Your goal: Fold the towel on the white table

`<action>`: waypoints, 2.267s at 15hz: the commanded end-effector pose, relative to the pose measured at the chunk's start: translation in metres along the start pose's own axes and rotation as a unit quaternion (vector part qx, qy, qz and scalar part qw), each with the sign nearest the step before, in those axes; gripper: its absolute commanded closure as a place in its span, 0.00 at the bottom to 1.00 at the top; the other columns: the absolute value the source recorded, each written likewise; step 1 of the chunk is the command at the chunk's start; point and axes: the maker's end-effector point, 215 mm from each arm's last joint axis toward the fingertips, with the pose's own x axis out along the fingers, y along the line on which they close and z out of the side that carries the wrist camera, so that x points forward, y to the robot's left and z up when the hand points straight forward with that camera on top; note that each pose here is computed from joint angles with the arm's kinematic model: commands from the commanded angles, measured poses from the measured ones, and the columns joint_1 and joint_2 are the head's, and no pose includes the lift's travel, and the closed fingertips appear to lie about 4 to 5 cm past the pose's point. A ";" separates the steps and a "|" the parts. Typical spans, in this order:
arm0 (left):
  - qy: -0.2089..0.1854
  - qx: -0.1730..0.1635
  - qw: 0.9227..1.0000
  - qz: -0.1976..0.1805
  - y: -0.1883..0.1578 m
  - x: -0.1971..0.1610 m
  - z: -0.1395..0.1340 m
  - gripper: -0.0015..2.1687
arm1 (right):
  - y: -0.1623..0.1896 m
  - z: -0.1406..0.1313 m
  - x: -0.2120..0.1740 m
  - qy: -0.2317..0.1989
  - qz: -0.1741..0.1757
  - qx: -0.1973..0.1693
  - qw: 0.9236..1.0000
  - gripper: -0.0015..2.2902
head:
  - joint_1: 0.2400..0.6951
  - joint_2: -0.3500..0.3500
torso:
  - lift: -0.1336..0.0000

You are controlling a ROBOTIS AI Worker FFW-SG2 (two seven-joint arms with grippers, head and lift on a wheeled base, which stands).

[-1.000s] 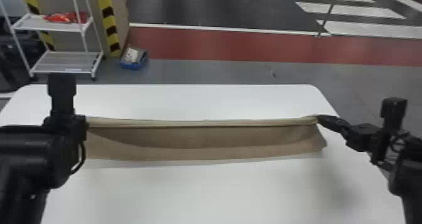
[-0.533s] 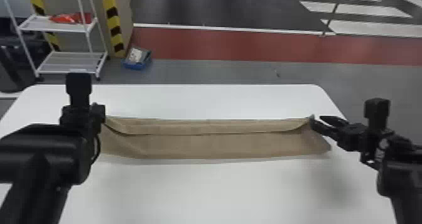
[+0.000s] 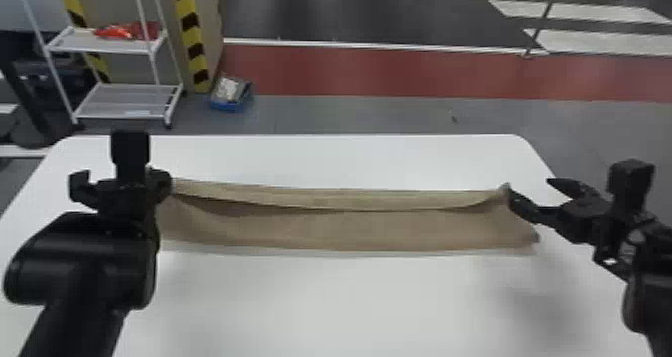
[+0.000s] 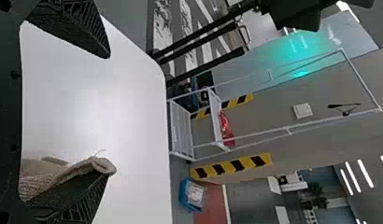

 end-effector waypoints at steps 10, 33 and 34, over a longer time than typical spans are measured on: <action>-0.035 0.036 0.999 -0.018 -0.024 -0.018 -0.001 0.02 | 0.199 0.004 0.019 0.033 0.212 0.065 0.975 0.85 | 1.00 0.55 | 0.08; -0.117 -0.040 0.981 -0.147 -0.018 -0.006 0.022 0.02 | 0.168 0.024 0.081 -0.006 0.127 0.026 0.992 0.85 | 1.00 0.64 | 0.08; -0.111 -0.063 0.977 -0.173 -0.011 -0.004 0.016 0.02 | 0.149 0.022 0.072 -0.008 0.122 0.032 0.992 0.85 | 1.00 0.63 | 0.08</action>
